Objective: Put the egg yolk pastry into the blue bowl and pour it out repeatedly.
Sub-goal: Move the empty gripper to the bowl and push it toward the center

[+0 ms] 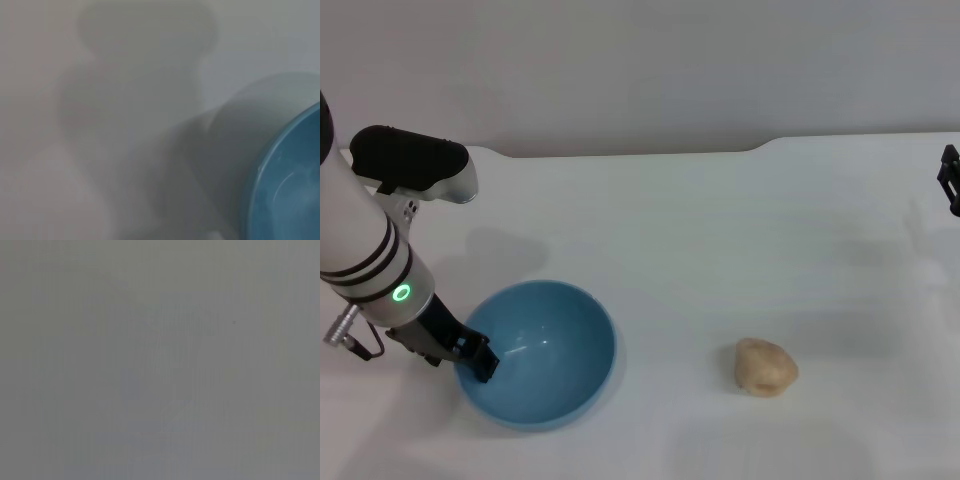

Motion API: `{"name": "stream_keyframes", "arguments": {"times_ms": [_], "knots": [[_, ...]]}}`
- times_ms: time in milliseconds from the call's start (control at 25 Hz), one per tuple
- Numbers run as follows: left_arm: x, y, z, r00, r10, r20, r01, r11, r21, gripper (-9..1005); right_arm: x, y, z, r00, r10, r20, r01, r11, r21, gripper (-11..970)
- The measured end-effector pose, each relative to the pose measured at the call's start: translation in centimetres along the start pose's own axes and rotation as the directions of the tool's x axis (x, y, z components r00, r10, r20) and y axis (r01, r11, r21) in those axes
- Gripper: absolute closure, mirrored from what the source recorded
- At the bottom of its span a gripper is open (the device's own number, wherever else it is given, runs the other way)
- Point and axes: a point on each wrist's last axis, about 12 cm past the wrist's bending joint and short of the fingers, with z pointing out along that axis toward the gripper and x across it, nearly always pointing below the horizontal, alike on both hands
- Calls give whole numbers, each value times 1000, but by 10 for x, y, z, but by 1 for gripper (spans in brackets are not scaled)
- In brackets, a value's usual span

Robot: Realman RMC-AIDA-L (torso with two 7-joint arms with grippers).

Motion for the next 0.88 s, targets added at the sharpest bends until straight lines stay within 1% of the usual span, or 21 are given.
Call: {"name": "stream_keyframes", "arguments": {"times_ms": [120,360,560,880], "knots": [[0,0,0,1000,-7,2,7,1000,2,345,0,0,0,1000,0,0,0,1000,0,404],[-3,-4,-1,1000,10,5,-10,1000,10,537,1,-1,-1,1000,0,-2,0,1000,2,404],[-5,-4,-3,1000,10,7,-10,1000,12,771,2,-1,-2,1000,0,-5,0,1000,3,404],[-5,-5,-3,1000,11,3,-11,1000,15,913,1,-1,-2,1000,0,0,0,1000,3,404]]}}
